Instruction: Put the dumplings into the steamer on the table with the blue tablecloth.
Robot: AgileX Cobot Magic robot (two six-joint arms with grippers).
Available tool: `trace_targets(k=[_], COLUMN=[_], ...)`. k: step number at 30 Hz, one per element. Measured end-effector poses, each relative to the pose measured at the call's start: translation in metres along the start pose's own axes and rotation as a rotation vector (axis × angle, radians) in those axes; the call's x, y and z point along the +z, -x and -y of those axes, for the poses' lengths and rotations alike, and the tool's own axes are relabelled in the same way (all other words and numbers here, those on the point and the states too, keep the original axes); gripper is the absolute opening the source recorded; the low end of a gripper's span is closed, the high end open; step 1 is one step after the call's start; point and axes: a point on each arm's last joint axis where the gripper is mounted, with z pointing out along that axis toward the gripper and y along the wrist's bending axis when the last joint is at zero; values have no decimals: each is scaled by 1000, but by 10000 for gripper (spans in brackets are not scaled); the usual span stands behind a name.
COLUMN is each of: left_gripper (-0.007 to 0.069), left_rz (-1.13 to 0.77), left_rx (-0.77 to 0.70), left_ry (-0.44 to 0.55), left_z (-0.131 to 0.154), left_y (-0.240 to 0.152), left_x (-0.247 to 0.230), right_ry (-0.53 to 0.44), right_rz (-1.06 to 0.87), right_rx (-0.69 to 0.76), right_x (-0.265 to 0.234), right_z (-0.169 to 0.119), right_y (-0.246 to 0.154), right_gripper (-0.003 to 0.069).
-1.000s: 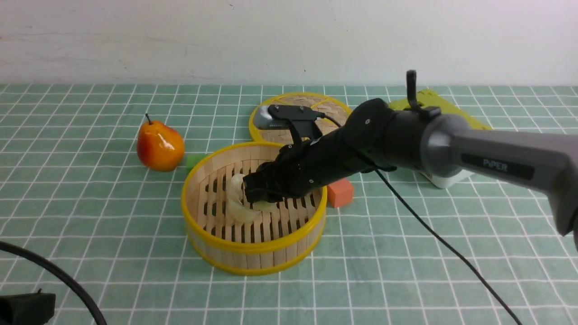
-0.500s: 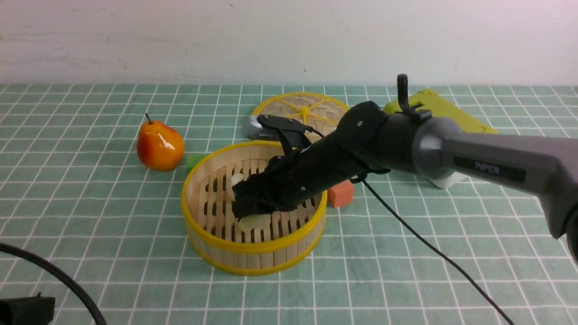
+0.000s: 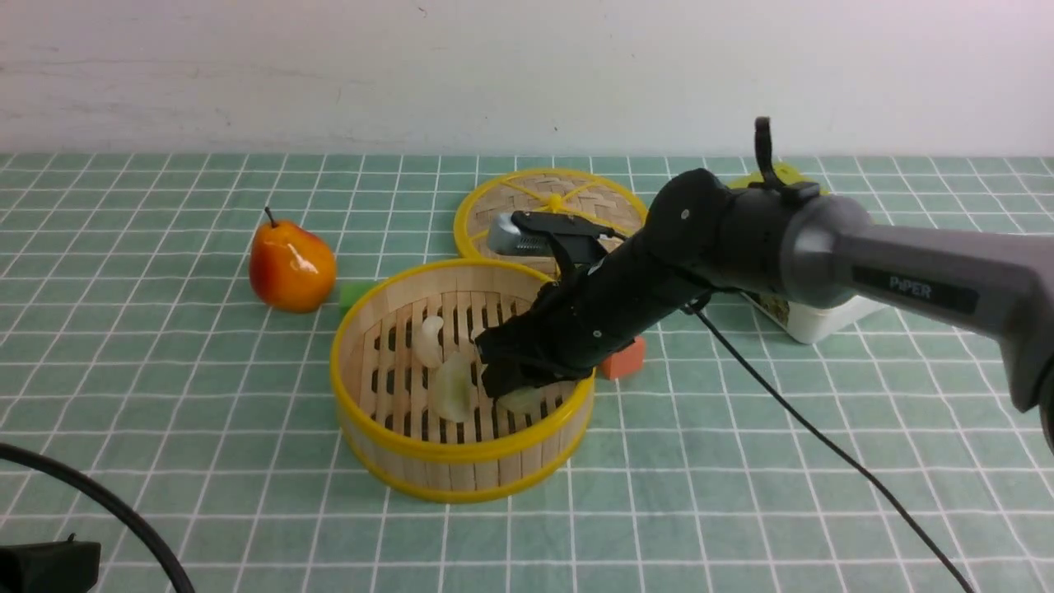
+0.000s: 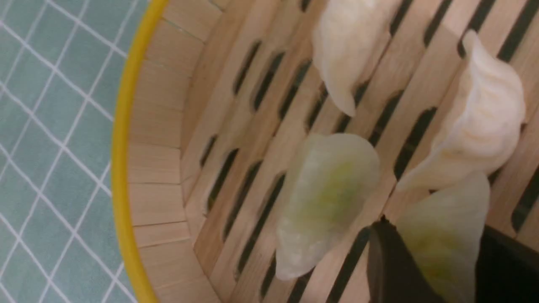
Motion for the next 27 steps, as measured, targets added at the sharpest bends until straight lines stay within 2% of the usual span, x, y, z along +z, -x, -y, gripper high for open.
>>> trace_targets(k=[9, 15, 18, 22, 27], left_gripper=[17, 17, 18, 19, 20], left_rz=[1, 1, 1, 24, 171], left_rx=[0, 0, 0, -16, -23], left_ry=[0, 0, 0, -19, -74], left_z=[0, 0, 0, 0, -7], left_y=[0, 0, 0, 1, -1], left_x=[0, 0, 0, -5, -31], right_ry=[-31, -22, -11, -10, -108], right_rz=[73, 56, 49, 110, 214], right_rx=[5, 3, -7, -51, -206], right_x=[1, 0, -11, -56, -159], right_z=[3, 1, -3, -18, -42], right_y=[6, 5, 7, 20, 30], right_gripper=[219, 334, 360, 335, 216])
